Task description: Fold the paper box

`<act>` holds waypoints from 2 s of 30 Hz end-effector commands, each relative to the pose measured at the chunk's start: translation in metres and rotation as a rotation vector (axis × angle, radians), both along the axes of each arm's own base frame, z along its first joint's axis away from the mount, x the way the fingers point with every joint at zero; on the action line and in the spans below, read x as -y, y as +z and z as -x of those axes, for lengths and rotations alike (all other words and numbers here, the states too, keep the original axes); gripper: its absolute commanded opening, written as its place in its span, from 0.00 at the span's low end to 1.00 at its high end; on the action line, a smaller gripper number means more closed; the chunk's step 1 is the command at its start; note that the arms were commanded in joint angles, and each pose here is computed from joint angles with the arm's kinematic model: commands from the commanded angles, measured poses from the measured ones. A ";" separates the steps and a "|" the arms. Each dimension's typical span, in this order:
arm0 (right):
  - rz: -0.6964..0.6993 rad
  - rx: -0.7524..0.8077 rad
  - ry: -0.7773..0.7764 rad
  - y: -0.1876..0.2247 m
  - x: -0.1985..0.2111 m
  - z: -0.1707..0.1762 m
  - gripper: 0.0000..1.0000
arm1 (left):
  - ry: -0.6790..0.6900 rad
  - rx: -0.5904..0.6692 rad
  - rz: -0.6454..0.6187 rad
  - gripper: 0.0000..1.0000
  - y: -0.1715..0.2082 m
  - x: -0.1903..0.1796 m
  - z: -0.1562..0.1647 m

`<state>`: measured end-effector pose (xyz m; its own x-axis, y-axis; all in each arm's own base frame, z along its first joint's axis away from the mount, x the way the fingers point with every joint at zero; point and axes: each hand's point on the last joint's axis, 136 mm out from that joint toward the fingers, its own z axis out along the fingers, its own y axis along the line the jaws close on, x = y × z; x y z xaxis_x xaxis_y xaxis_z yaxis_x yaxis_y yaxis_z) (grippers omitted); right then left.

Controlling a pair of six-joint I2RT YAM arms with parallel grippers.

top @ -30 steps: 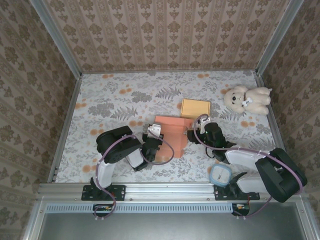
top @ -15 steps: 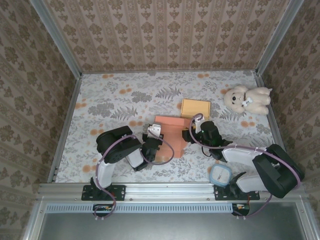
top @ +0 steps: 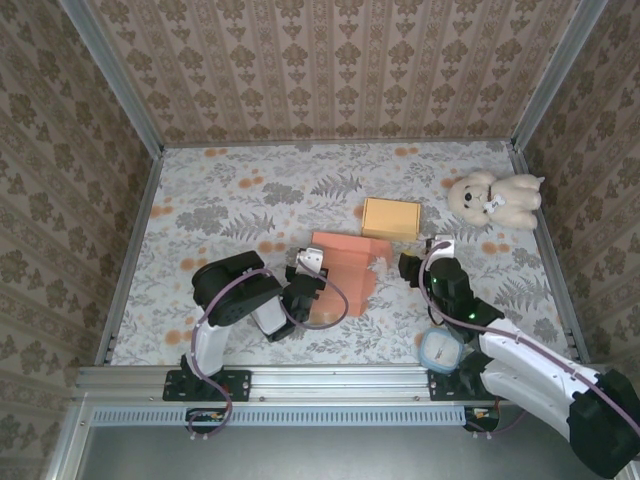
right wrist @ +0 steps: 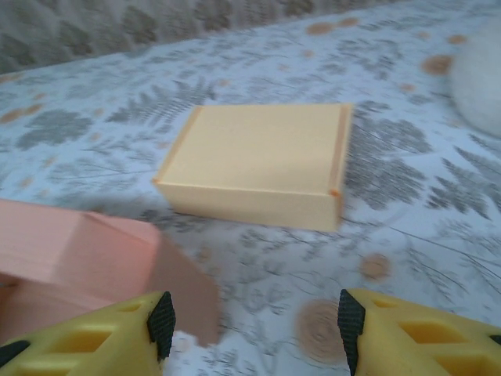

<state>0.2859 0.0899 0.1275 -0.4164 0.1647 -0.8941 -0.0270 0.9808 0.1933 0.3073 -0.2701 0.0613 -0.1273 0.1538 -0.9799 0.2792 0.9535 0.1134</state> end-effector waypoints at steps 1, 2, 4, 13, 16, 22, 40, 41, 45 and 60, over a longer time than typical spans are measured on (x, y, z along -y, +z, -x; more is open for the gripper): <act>0.043 -0.097 -0.072 -0.030 0.015 0.002 0.61 | -0.106 -0.102 -0.188 0.00 -0.041 -0.003 0.017; 0.049 -0.118 -0.045 -0.035 0.009 -0.002 0.62 | -0.113 -0.097 -0.195 0.00 -0.039 -0.003 0.017; 0.046 -0.143 0.020 -0.042 -0.007 -0.009 0.62 | -0.134 -0.096 -0.206 0.00 -0.038 -0.002 0.019; 0.001 -0.116 0.185 -0.047 -0.048 -0.024 0.61 | -0.184 -0.106 -0.212 0.00 -0.041 0.002 0.023; 0.000 -0.105 0.217 -0.045 -0.053 -0.023 0.61 | -0.190 -0.106 -0.216 0.00 -0.041 0.004 0.022; 0.010 -0.096 0.264 -0.044 -0.062 -0.024 0.61 | -0.204 -0.106 -0.214 0.00 -0.041 0.007 0.023; 0.026 -0.048 0.425 -0.038 -0.103 -0.019 0.55 | -0.195 -0.107 -0.216 0.00 -0.042 0.006 0.022; 0.025 -0.045 0.432 -0.037 -0.107 -0.018 0.55 | -0.193 -0.106 -0.217 0.00 -0.042 0.005 0.022; 0.019 -0.033 0.462 -0.036 -0.122 -0.013 0.54 | -0.185 -0.104 -0.214 0.00 -0.041 0.005 0.021; 0.091 -0.069 0.390 -0.064 -0.130 -0.021 0.50 | -0.181 -0.107 -0.210 0.00 -0.041 0.003 0.021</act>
